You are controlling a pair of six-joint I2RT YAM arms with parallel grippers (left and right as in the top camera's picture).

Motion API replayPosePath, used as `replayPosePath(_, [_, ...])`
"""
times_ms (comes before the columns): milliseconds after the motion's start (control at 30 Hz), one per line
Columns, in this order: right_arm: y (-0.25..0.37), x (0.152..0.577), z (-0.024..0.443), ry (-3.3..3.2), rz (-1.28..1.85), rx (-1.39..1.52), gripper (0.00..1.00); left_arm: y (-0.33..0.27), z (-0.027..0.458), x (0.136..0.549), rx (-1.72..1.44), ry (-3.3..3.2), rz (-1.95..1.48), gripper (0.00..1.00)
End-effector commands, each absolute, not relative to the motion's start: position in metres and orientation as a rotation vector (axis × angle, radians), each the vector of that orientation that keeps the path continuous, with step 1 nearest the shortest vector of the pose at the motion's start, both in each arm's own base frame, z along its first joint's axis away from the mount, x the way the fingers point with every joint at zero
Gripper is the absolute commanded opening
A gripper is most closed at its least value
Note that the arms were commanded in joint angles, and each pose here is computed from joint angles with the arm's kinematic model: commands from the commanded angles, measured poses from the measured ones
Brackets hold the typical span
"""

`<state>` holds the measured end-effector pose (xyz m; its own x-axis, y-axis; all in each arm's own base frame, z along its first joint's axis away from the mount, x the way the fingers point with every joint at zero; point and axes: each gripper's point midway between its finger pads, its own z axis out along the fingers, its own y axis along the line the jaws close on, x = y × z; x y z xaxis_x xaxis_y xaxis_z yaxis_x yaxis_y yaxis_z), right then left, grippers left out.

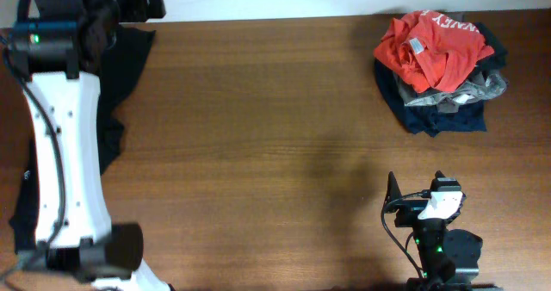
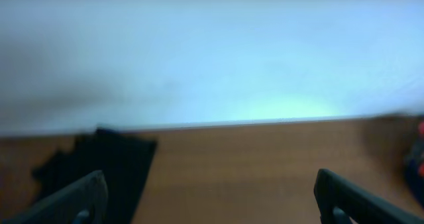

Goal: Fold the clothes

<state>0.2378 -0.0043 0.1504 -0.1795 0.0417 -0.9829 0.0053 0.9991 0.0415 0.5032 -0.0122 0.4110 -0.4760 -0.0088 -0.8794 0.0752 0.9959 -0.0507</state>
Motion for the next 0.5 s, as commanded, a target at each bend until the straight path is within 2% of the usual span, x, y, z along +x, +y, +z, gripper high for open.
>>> replayPosePath(0, [-0.005,0.238,0.149,1.745,0.042,0.047,0.98,-0.024,0.427,0.481,0.057,2.006,-0.053,0.99])
replayPosePath(167, [-0.005,0.238,0.149,1.745,0.042,0.047,0.99,-0.032,0.412,0.457,0.077,1.964,-0.068,0.99])
replayPosePath(467, [-0.005,0.238,0.149,1.745,0.042,0.047,0.99,-0.03,0.327,0.401,0.072,1.978,-0.087,0.99])
